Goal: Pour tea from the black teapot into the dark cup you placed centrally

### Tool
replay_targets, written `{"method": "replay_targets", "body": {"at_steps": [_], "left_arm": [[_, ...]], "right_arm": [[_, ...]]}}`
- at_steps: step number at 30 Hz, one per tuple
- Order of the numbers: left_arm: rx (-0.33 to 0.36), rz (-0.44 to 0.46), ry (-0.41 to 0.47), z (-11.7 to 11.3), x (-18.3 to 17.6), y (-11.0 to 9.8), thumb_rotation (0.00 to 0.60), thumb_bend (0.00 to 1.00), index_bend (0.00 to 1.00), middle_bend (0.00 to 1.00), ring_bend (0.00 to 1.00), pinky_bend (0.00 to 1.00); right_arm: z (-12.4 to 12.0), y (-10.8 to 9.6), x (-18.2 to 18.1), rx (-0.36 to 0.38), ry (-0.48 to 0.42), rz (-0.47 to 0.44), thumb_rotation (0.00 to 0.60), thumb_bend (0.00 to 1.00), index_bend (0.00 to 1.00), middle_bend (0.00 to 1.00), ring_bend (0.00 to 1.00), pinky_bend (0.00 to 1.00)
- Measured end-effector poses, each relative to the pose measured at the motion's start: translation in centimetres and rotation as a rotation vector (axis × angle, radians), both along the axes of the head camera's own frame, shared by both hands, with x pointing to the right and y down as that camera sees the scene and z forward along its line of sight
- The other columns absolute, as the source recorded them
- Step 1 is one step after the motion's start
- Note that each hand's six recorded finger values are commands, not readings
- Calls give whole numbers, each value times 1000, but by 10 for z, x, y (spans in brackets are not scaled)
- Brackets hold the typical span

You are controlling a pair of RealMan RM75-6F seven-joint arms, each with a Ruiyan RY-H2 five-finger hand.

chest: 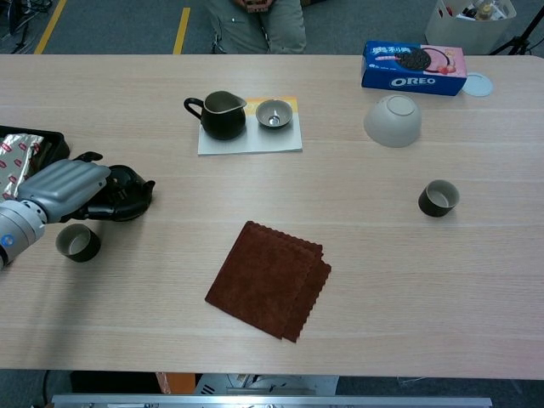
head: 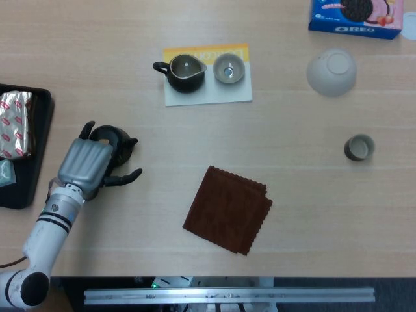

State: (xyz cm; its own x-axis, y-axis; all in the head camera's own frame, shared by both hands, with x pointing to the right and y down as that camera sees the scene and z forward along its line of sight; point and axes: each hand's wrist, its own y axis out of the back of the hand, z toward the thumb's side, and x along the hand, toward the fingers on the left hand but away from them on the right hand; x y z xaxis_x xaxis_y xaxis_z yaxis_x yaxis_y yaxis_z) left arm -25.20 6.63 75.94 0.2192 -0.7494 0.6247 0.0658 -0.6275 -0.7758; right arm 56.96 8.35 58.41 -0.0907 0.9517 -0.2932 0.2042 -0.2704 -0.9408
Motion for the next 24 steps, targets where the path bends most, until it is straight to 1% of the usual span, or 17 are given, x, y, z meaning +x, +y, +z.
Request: {"method": "replay_targets", "body": {"at_steps": [6,14,18,24], "left_arm": [[15,-40,41,-3,-2,-8,0,147,862,942,726,0],[83,-76,79,-9,-5,-19,0,147,941,994,780,0],[126,-92,98,-14,-7,-25,0,147,960,1000,799,0],[166,-101,90,-21,-13,-32,0,147,987,1000,820,1]], "right_arm": [[0,0,-1,1,-1,1,600,122,220,155,13,129],[-2,0,-1,4,-3,3,600,122,219,155,13,129],[-4,1,-1,10,-3,5,600,122,219,155,13,129],[-7,2,-1,19,-6,5,600,121,219,155,13,129]]}}
